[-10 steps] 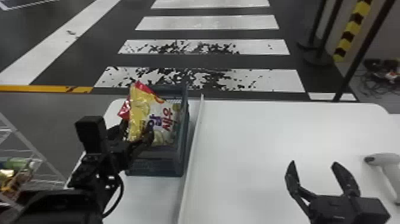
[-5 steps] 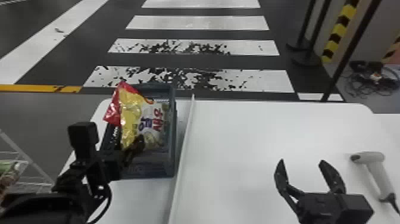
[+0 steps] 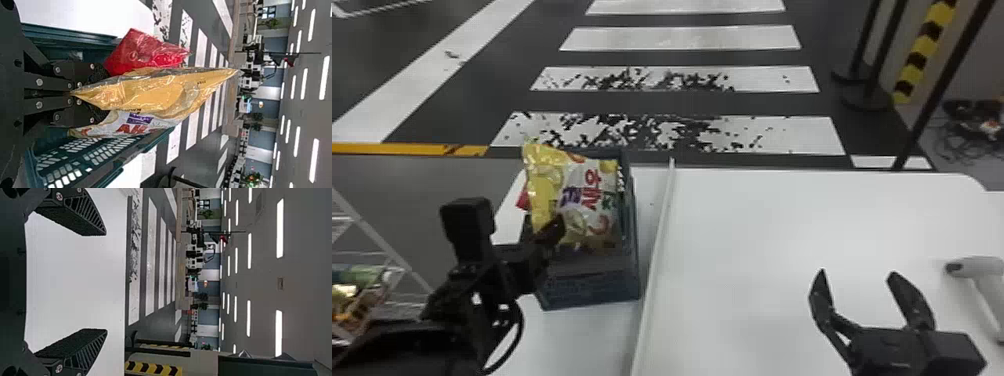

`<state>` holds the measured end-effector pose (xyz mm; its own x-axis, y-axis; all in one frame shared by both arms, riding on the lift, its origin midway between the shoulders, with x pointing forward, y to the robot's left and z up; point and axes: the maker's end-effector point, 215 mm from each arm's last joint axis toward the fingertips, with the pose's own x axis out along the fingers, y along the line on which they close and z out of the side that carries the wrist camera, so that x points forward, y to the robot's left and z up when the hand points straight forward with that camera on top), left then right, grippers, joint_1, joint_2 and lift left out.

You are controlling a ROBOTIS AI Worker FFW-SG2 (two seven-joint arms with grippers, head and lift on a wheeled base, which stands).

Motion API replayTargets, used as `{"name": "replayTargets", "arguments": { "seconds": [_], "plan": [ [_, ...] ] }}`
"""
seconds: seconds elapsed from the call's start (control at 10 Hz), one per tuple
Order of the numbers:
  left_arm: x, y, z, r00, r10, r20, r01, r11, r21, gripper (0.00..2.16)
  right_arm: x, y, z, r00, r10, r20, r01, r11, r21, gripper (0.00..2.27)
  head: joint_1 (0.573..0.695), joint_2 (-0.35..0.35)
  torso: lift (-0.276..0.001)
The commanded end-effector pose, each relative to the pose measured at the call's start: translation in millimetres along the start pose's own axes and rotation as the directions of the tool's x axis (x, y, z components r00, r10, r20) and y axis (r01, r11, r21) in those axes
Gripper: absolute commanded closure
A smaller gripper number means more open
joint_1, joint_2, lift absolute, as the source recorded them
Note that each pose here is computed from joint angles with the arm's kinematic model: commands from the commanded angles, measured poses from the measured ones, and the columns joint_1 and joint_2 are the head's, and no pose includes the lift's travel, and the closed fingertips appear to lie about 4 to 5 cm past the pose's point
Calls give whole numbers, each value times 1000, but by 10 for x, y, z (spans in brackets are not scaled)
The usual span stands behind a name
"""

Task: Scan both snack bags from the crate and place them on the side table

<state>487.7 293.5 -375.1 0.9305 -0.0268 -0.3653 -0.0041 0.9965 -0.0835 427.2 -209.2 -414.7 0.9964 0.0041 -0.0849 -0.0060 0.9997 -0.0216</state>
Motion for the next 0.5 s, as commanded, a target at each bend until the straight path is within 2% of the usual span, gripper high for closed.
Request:
{"name": "replayTargets", "arguments": {
  "seconds": [0.0,0.2,0.3,0.4],
  "plan": [
    [-40,-51,230,999,-14,49,15,1000,-20,2145,0,5,25,1000,2,5,-2,1000,-1,113,695,103,-95],
    [-203,-136,533,992,-56,117,67,994,-87,2145,-6,4,20,1000,3,4,-3,1000,-6,113,695,101,-95],
    [-302,-196,625,986,-97,133,116,983,-143,2145,-2,2,19,1000,3,4,-3,1000,-6,113,695,97,-95],
    [-417,-247,728,974,-155,163,188,959,-214,2145,10,2,33,1000,3,7,-3,1000,-6,113,695,92,-95]
  ]
}}
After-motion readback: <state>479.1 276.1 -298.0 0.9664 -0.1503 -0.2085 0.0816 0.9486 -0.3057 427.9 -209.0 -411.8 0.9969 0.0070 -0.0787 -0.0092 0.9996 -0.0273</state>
